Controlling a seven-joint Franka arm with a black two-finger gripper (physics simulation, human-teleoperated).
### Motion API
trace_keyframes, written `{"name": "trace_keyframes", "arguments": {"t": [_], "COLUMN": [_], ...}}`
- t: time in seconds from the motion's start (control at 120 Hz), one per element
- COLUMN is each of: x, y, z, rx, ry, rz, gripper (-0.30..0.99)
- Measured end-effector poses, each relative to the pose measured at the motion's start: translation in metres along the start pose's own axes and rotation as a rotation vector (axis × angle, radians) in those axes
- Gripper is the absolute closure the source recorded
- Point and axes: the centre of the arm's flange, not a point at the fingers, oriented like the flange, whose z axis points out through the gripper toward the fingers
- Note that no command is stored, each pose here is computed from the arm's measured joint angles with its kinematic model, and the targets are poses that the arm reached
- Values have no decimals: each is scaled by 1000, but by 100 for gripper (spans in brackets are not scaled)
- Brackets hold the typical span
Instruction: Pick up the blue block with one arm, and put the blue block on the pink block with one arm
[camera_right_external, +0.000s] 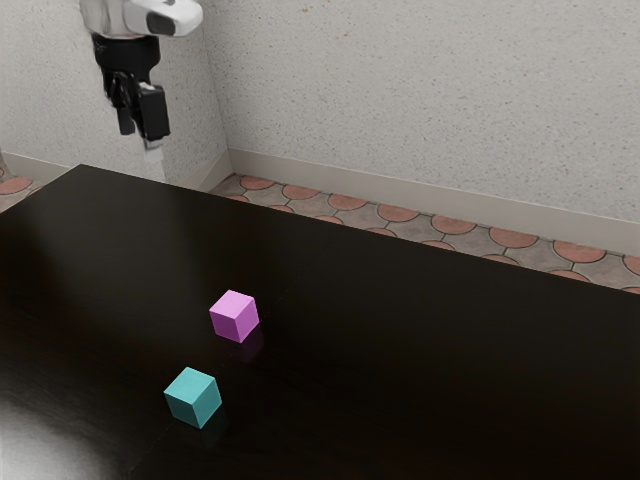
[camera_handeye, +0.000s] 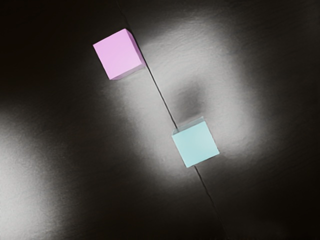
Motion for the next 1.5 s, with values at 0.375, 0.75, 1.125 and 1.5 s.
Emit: {"name": "trace_keyframes", "arguments": {"t": [0.375,0.75,1.125,1.5], "x": [47,7,-14,-55], "y": [91,121,105,55], "z": [32,145,222,285], "rx": [21,0,-32,-35], "ry": [-96,-228,-300,-267], "rz": [283,252,58,-263], "gripper": [0,0,0,0]}}
